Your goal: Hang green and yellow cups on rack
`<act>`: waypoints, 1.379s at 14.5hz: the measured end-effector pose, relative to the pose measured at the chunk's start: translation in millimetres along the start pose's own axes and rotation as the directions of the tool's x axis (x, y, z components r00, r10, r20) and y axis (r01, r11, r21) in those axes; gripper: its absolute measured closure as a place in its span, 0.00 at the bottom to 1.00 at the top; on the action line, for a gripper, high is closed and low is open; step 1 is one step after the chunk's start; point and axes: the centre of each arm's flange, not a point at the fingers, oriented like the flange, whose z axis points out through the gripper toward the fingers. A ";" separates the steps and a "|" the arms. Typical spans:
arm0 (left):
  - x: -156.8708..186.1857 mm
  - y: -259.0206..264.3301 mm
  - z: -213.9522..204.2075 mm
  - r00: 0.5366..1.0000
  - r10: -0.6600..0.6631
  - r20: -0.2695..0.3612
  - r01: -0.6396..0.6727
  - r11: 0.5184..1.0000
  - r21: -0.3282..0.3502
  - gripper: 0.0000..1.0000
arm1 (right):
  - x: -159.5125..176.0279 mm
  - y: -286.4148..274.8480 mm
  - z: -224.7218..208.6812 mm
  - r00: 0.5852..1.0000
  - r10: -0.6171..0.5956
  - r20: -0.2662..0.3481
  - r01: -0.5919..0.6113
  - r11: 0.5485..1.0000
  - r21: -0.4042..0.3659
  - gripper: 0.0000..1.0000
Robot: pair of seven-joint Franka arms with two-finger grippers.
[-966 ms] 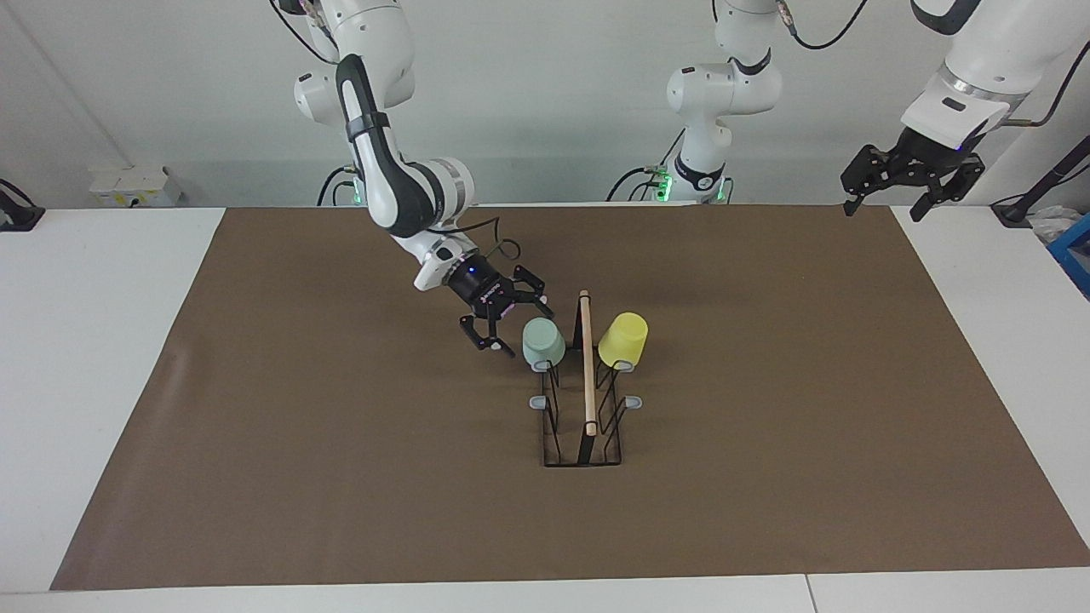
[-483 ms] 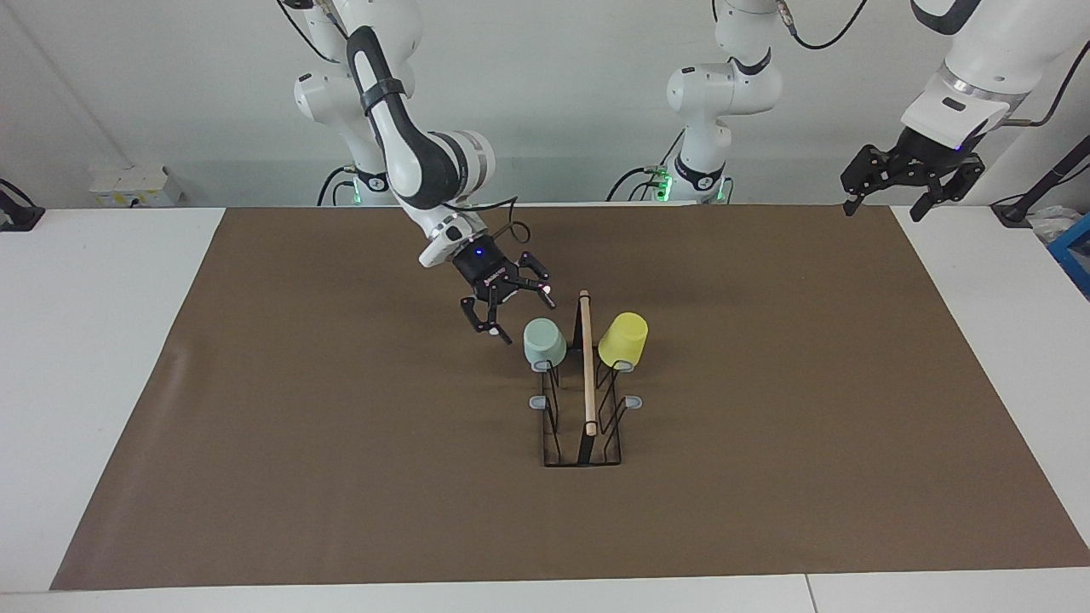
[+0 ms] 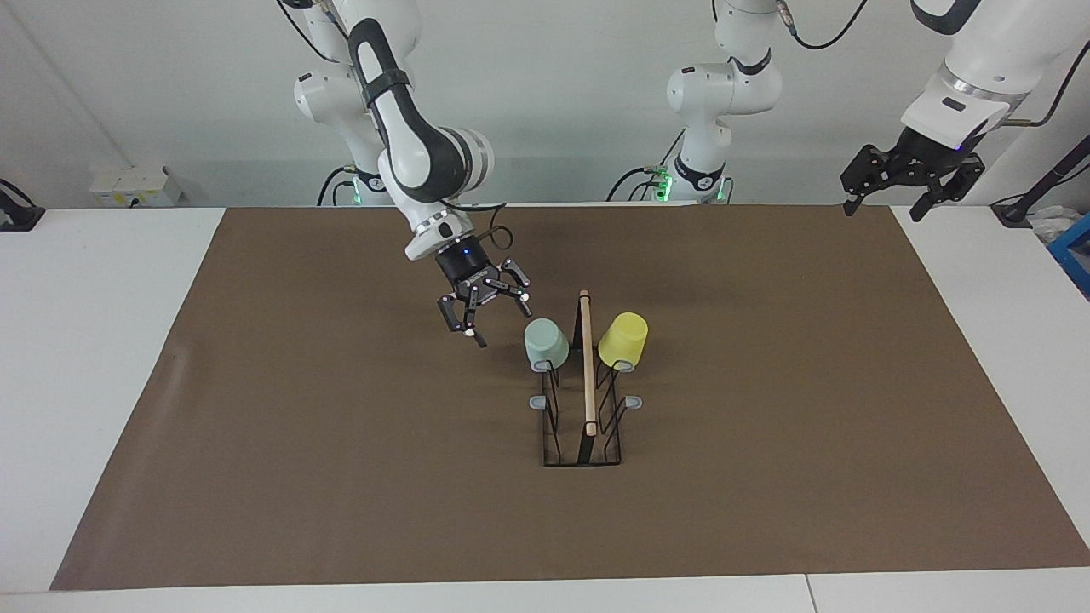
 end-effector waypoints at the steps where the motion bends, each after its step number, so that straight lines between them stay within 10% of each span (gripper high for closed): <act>1: 0.0 0.0 0.0 1.000 0.000 0.000 0.000 1.000 0.000 0.00 | 1.3 -2.6 -2.3 1.000 -0.006 0.007 0.006 1.000 -0.005 0.00; 20: 0.0 0.0 0.0 1.000 0.000 0.000 0.000 1.000 0.000 0.00 | 14.9 23.4 -29.3 0.944 -0.326 0.052 0.329 0.941 -0.078 0.00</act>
